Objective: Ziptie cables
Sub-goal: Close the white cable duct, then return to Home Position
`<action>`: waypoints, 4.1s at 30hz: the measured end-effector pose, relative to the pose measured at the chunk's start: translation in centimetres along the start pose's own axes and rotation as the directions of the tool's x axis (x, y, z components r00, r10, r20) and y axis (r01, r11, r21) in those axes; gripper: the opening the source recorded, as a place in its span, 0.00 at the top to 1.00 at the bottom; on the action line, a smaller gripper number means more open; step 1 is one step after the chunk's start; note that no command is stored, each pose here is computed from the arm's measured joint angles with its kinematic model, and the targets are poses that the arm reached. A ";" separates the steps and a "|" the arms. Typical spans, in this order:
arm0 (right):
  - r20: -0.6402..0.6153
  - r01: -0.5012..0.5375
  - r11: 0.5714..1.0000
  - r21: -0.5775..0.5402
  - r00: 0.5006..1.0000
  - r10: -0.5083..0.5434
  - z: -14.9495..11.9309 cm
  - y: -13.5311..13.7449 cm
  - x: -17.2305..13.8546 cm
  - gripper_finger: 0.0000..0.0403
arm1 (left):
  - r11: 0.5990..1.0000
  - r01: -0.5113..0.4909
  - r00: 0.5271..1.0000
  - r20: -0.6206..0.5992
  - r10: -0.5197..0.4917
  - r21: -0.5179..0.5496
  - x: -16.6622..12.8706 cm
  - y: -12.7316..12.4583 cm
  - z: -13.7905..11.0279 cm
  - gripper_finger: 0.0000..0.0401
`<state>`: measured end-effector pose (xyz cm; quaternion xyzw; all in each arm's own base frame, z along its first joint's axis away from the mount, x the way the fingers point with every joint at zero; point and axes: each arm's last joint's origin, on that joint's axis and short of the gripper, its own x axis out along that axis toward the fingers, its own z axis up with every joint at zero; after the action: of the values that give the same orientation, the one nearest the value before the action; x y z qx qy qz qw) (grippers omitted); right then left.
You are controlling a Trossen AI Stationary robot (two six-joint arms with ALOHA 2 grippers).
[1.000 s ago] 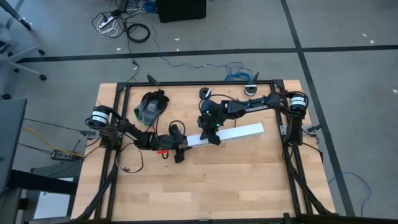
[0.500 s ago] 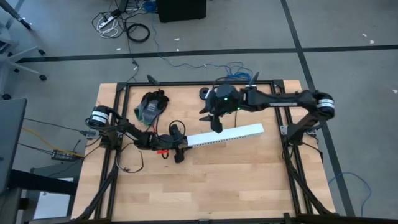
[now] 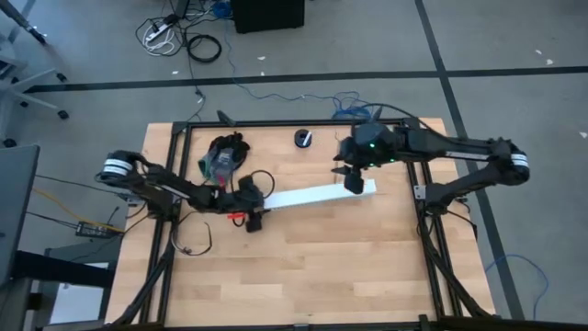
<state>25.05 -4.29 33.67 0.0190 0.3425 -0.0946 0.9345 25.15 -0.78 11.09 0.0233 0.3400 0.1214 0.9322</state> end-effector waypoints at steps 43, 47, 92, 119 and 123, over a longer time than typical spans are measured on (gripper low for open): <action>-0.019 0.040 0.999 -0.030 0.999 -0.041 -1.0 1.4 -3.0 0.49 | 0.958 -0.112 0.951 -0.250 0.181 0.265 -3.2 6.0 1.1 0.29; -0.019 0.042 0.999 -0.031 0.999 -0.042 -1.0 1.4 -3.0 0.47 | 0.962 -0.075 0.944 -0.292 0.153 0.261 -3.8 6.1 3.2 0.29; 0.269 0.010 0.999 0.040 0.963 -0.020 -7.6 0.3 -10.8 0.56 | 0.987 -0.129 0.949 0.277 0.150 -0.094 -18.5 7.7 8.3 0.29; 0.628 -0.225 0.974 -0.003 0.757 0.177 -15.9 0.2 -2.9 0.60 | 0.974 -0.177 0.815 0.533 0.227 -0.143 -11.6 6.6 4.5 0.29; 0.631 -0.244 0.970 -0.001 0.752 0.190 -17.0 0.1 -2.0 0.60 | 0.973 -0.172 0.797 0.558 0.230 -0.155 -11.5 6.5 3.2 0.29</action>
<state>12.74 -2.13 21.94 0.0640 0.0037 0.0000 0.9979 17.31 2.87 21.63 0.0496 0.0339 0.2234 0.9729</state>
